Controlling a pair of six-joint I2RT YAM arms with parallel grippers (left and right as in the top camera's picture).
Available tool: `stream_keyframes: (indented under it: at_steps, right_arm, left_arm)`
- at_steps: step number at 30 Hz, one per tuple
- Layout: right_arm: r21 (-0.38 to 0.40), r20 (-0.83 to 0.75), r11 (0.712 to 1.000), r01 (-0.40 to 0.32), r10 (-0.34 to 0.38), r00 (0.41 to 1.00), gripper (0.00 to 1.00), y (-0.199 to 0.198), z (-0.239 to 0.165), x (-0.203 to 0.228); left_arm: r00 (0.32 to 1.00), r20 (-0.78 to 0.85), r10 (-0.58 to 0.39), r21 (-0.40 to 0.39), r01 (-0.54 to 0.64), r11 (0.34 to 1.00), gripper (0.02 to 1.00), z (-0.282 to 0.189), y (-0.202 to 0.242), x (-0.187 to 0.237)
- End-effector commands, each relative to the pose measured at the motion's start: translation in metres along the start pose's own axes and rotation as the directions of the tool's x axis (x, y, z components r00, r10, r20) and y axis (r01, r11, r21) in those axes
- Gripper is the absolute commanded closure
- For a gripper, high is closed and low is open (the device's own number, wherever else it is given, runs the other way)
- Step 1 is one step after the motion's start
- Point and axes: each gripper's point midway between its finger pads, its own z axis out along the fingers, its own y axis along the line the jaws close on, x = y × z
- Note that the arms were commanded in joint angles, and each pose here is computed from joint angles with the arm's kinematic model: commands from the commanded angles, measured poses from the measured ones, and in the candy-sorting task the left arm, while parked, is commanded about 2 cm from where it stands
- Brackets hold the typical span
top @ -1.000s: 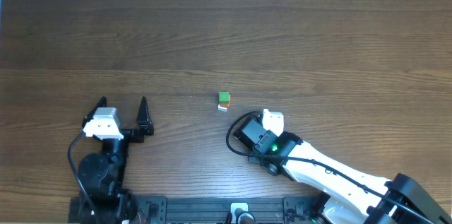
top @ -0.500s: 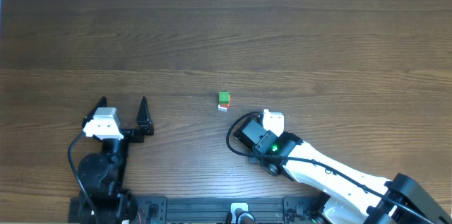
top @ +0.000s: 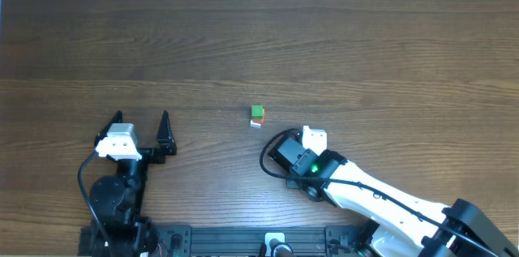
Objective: Stack Cubes
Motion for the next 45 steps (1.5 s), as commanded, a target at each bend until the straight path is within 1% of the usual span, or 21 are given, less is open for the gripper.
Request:
stream_keyframes:
  at_steps: [1,5,8,11,14,20,27,39,45]
  right_arm:
    - [-0.026,0.083,1.000,0.011,-0.009,0.996,0.893,0.021,-0.032,-0.036]
    - [-0.081,0.149,0.995,0.059,-0.046,0.988,0.917,0.046,-0.070,-0.067]
    - [-0.106,0.180,0.992,0.065,-0.046,0.983,0.928,0.059,-0.091,-0.087]
    - [-0.112,0.199,0.990,0.081,-0.057,0.978,0.932,0.073,-0.110,-0.110]
    - [-0.100,0.197,0.989,0.108,-0.086,0.977,0.936,0.089,-0.120,-0.128]
    - [-0.071,0.169,0.990,0.119,-0.106,0.980,0.941,0.109,-0.117,-0.144]
    - [-0.059,0.137,0.992,0.109,-0.100,0.985,0.947,0.112,-0.100,-0.148]
    - [-0.061,0.128,0.992,0.110,-0.101,0.987,0.956,0.120,-0.087,-0.150]
    - [-0.076,0.121,0.991,0.114,-0.104,0.987,0.954,0.123,-0.087,-0.148]
  left_arm:
    - [1.000,-0.002,0.015,0.012,-0.015,1.000,0.018,0.000,-0.002,0.002]
    - [1.000,-0.002,0.015,0.012,-0.015,1.000,0.018,0.000,-0.002,0.002]
    - [1.000,-0.002,0.015,0.012,-0.015,1.000,0.018,0.000,-0.002,0.002]
    - [1.000,-0.002,0.015,0.012,-0.015,1.000,0.018,0.000,-0.002,0.002]
    - [1.000,-0.002,0.015,0.012,-0.015,1.000,0.018,0.000,-0.002,0.002]
    - [1.000,-0.002,0.015,0.012,-0.015,1.000,0.018,0.000,-0.002,0.002]
    - [1.000,-0.002,0.015,0.012,-0.015,1.000,0.018,0.000,-0.002,0.002]
    - [1.000,-0.002,0.015,0.012,-0.015,1.000,0.018,0.000,-0.002,0.002]
    - [1.000,-0.002,0.015,0.012,-0.015,1.000,0.020,0.000,-0.002,0.002]
